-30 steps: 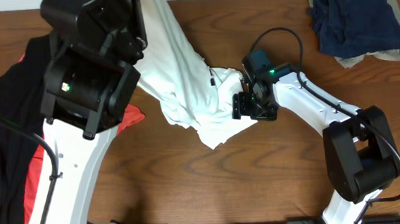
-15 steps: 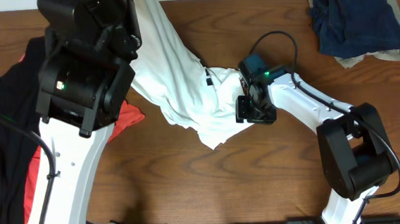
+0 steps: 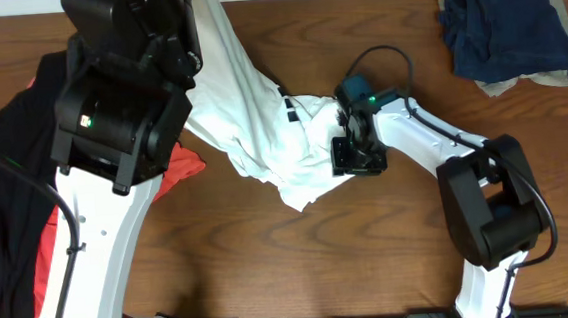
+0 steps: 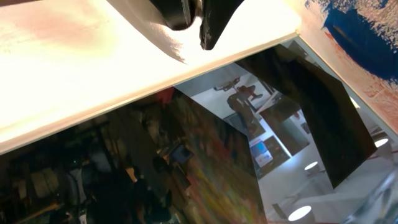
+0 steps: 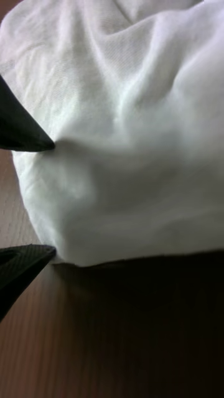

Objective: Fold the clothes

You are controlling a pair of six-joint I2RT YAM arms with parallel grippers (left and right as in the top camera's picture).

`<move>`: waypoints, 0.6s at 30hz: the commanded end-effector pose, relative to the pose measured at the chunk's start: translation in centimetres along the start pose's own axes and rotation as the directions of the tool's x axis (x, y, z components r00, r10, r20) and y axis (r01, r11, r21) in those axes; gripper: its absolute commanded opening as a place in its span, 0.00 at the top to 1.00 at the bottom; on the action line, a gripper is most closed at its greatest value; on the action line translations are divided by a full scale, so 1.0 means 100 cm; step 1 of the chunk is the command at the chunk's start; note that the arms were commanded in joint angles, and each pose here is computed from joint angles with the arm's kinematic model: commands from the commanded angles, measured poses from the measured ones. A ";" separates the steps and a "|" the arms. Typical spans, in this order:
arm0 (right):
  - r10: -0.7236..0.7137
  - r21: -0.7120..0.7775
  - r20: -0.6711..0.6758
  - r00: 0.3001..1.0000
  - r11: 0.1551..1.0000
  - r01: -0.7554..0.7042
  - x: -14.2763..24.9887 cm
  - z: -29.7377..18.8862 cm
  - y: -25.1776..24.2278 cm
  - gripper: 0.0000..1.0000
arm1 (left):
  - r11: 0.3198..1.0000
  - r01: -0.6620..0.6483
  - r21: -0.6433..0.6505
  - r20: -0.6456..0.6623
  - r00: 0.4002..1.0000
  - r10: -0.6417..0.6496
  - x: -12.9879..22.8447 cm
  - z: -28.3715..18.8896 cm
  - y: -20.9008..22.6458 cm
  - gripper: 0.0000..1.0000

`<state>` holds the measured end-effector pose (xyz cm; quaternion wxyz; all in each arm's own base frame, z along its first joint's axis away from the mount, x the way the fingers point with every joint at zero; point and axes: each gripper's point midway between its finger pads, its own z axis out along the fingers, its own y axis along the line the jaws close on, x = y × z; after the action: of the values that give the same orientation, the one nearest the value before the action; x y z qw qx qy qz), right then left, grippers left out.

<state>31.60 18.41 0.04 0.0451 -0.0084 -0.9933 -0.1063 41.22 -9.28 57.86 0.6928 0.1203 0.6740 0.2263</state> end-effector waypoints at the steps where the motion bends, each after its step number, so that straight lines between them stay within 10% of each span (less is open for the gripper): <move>1: -0.019 -0.007 -0.063 0.998 1.000 0.019 0.001 0.017 0.000 0.62 | 0.999 0.043 -0.033 0.023 0.999 -0.042 -0.010 -0.007 0.017 0.94; 6: -0.021 0.005 -0.091 0.996 1.000 0.022 0.000 0.016 -0.001 0.99 | 0.999 0.042 -0.033 0.023 0.999 -0.042 -0.010 -0.007 0.017 0.94; 18: 0.008 -0.002 0.177 0.984 1.000 -0.008 -0.051 -0.143 -0.056 0.99 | 0.990 0.101 -0.094 -0.040 0.994 -0.105 0.015 0.003 0.041 0.94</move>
<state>34.90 12.75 5.82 0.0544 -0.0367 -0.9933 -0.0952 41.76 -6.65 57.17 0.6812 0.0875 0.6888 0.2320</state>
